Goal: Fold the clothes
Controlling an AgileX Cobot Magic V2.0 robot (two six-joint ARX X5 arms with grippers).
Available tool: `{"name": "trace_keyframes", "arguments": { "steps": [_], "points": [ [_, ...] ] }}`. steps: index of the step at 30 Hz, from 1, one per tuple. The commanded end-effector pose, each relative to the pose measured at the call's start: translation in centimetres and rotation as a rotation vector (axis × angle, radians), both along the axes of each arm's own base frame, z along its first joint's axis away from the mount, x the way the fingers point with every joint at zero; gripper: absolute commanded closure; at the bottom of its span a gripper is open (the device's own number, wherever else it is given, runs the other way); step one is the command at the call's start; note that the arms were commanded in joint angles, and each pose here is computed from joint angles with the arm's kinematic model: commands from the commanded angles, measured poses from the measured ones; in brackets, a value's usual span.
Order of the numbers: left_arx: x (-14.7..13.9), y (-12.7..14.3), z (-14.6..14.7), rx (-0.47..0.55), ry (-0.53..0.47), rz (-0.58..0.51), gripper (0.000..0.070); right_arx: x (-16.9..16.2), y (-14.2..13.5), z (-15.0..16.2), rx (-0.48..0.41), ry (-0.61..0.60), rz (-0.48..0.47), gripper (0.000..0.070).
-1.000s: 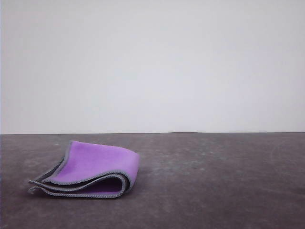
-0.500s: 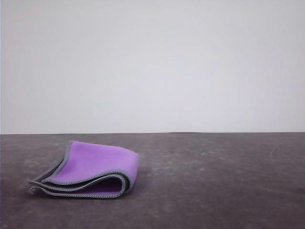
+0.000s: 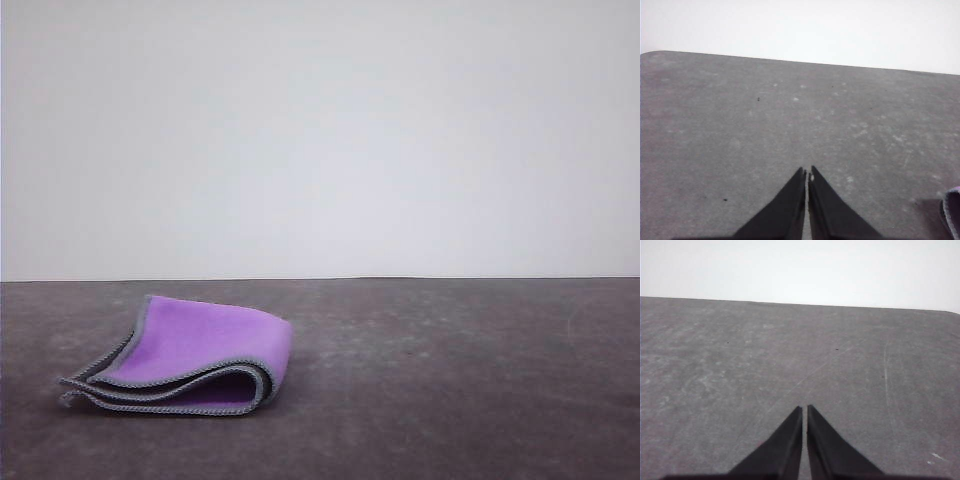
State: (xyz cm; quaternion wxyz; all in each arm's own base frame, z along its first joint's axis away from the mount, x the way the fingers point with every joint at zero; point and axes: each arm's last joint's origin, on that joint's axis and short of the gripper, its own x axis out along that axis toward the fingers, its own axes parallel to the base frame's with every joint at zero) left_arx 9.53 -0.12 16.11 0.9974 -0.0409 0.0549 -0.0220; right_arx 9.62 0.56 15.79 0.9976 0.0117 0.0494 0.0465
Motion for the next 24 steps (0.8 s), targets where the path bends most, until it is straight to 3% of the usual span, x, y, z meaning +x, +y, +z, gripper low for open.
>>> {"name": "trace_keyframes", "arguments": {
  "steps": [1, 24],
  "points": [
    [0.11, 0.02, -0.59, -0.004, 0.010, 0.004, 0.0700, 0.04, 0.00, 0.00, 0.007, -0.008, -0.001, 0.0686],
    [0.11, 0.02, -0.59, -0.004, 0.010, 0.004, 0.0700, 0.04, 0.00, 0.00, 0.007, -0.008, -0.001, 0.0686]
  ]
}}
